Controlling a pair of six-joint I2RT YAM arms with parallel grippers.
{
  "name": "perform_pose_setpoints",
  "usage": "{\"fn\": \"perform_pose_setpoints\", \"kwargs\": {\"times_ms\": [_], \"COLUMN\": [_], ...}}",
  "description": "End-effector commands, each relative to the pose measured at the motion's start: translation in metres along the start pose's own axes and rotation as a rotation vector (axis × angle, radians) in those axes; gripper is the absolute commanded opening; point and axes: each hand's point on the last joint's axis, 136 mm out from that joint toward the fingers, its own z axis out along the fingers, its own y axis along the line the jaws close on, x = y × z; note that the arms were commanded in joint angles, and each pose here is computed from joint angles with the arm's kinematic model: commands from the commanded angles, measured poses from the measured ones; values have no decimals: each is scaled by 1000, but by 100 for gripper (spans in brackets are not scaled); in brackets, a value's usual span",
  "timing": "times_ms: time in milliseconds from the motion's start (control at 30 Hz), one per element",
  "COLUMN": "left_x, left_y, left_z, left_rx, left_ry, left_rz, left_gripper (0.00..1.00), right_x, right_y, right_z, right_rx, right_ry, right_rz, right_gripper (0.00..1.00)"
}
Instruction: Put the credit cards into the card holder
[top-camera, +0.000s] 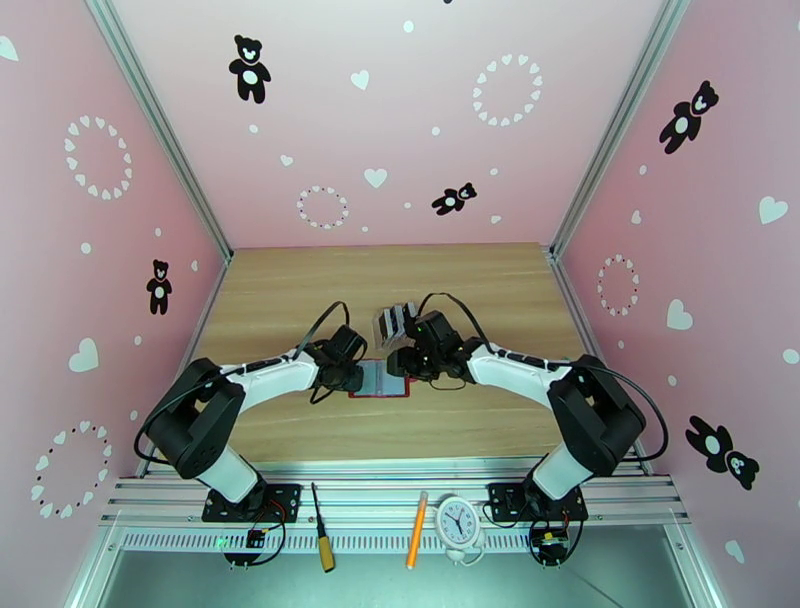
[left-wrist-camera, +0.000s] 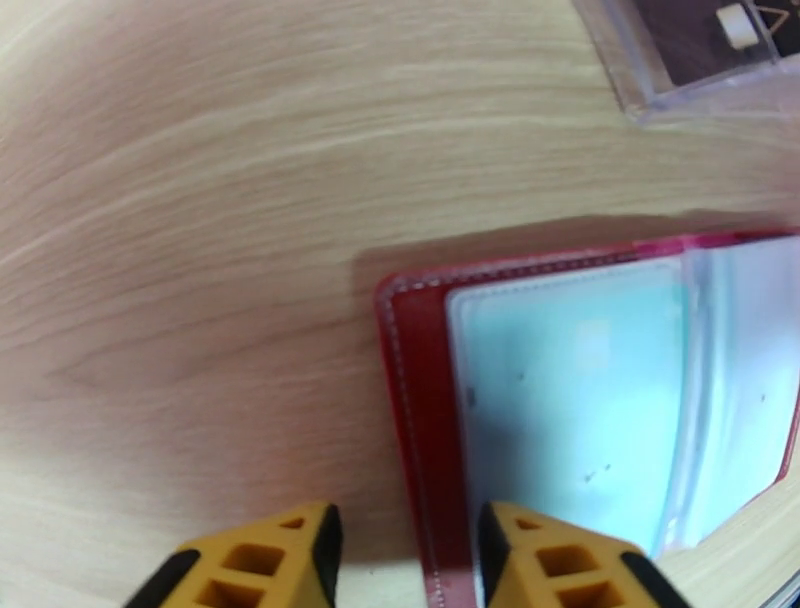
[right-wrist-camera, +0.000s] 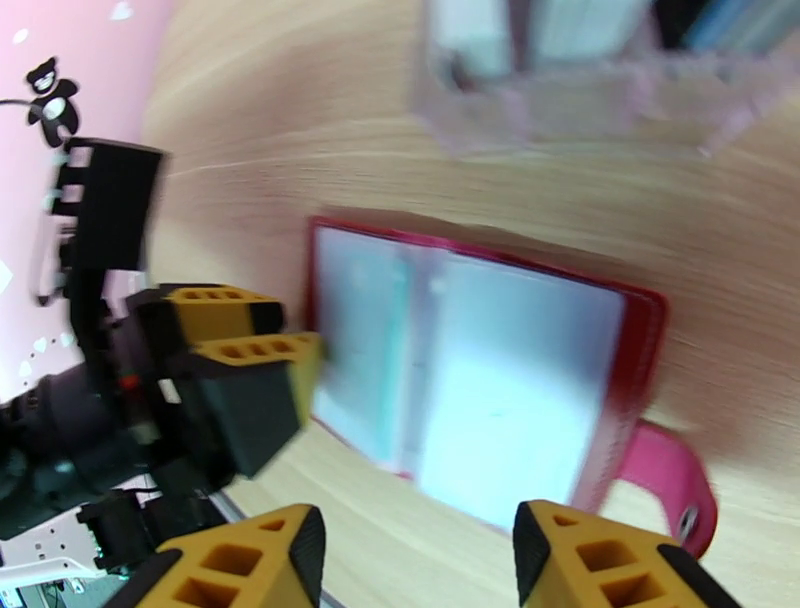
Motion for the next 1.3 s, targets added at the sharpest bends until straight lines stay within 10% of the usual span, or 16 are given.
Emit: {"fn": "perform_pose_setpoints", "kwargs": {"times_ms": [0,700,1267], "left_x": [1,6,-82], "left_y": [-3,-7,-31], "left_z": [5,-5,-49], "left_rx": [19,62,121], "left_ry": [20,12,-162], "left_rz": [15,17,-79], "left_gripper": [40,47,60], "right_x": [9,24,-23], "right_y": [-17,-29,10], "right_z": [11,-1,-87], "right_rx": [25,27,155], "right_ry": [21,16,-138], "right_rz": [19,45,-99], "right_gripper": [55,54,60]}}
